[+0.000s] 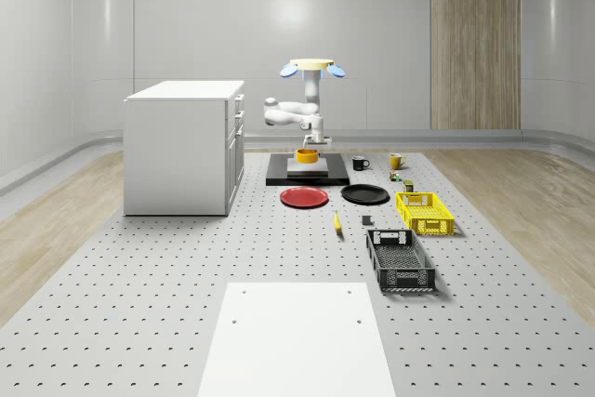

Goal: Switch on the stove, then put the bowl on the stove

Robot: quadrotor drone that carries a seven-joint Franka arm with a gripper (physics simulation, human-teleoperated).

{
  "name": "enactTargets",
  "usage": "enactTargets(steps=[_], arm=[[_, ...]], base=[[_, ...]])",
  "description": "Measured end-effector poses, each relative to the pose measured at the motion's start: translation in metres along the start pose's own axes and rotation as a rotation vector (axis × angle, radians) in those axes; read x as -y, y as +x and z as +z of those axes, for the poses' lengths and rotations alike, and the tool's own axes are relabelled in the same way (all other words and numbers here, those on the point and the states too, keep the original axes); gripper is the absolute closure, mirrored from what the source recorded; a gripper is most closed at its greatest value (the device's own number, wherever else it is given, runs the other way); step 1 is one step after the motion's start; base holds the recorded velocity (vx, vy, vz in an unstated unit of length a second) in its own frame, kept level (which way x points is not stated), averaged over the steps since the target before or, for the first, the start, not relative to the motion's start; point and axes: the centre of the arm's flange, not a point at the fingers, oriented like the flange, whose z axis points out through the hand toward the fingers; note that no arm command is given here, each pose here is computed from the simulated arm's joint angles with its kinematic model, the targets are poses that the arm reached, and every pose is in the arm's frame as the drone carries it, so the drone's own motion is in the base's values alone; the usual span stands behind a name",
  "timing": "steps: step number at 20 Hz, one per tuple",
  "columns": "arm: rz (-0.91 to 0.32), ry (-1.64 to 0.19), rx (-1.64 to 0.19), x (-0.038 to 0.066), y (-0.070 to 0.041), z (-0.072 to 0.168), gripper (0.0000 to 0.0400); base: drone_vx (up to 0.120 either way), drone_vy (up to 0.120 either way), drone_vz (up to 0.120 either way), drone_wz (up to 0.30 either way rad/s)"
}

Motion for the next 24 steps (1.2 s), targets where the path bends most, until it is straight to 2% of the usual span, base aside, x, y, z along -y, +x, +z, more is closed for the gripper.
enactTargets(steps=[11,18,24], arm=[[0.000,0.000,0.000,0.0000,0.0000,0.0000,0.0300],[0.000,0.000,0.000,0.0000,0.0000,0.0000,0.0300],[0.000,0.000,0.000,0.0000,0.0000,0.0000,0.0300]], base=[[-0.120,0.000,0.000,0.000],[-0.120,0.000,-0.114,0.000],[-0.113,0.000,0.000,0.000]])
